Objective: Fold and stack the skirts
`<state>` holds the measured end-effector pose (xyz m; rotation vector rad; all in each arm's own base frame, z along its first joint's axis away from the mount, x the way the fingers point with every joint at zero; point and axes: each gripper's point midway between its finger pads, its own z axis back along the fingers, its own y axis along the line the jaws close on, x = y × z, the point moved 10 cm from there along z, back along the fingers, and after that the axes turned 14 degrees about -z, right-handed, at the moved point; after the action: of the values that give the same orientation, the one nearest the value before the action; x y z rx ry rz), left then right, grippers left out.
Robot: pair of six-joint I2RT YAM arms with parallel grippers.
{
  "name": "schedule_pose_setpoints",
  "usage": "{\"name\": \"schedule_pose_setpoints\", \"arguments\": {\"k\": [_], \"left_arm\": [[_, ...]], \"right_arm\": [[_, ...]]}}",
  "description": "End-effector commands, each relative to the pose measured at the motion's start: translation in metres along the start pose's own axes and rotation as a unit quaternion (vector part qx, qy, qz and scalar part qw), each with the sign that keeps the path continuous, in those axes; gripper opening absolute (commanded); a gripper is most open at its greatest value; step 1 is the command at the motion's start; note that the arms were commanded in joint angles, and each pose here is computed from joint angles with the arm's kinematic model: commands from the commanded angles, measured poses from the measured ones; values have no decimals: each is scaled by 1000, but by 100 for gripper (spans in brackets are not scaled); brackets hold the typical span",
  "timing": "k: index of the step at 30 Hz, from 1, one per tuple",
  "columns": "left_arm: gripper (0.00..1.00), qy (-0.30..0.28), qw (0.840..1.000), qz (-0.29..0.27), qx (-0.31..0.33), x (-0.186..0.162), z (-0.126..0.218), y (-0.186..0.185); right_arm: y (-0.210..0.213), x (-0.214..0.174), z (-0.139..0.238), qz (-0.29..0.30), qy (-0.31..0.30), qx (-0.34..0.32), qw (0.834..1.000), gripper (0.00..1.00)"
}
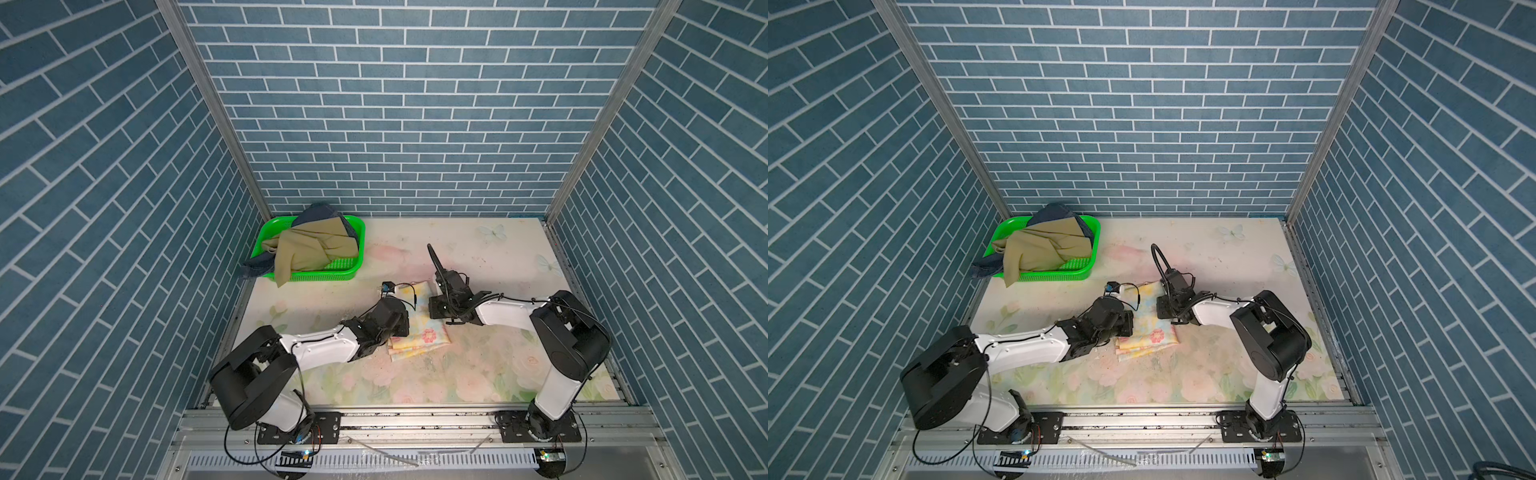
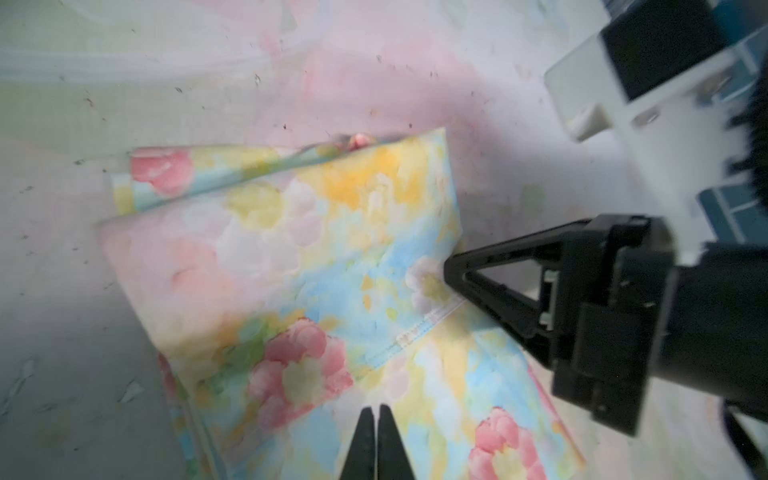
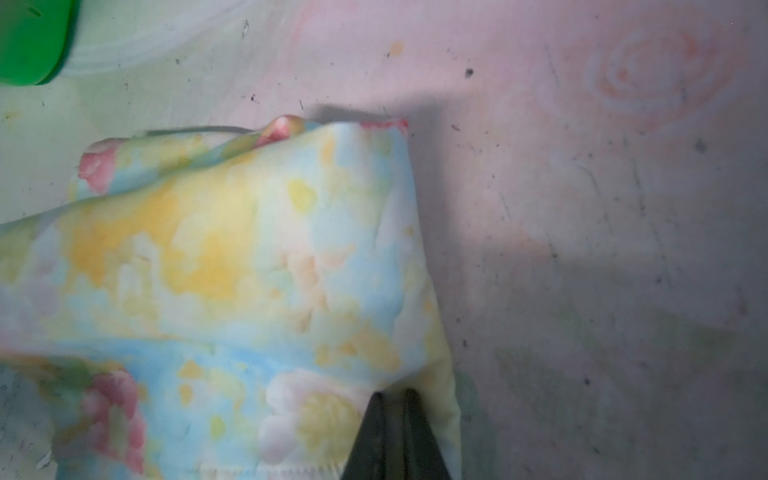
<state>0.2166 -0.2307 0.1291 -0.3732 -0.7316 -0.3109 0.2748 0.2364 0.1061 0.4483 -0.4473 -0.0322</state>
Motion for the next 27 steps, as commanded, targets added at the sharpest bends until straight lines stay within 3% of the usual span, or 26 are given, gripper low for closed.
{"name": "schedule_pose_setpoints", "arguments": {"k": [1,8,12,18,27], "left_arm": [[0,13,1000,-15,1,-6,-8,0],[0,34,999,-8,20,-26,-13,15],[0,43,999,0,21,-37,-17,21],[0,54,998,6,13,-44,-24,22],[0,56,998,14,3,-48,-24,22]], "right_arm": [[-22,-24,-9,-21,45,-44,998,12],[-15,-17,3,-13,33,-28,999,14],[-5,-9,15,2,21,-6,1000,21],[20,12,38,21,1,58,998,34],[32,41,30,7,-12,161,987,35]]}}
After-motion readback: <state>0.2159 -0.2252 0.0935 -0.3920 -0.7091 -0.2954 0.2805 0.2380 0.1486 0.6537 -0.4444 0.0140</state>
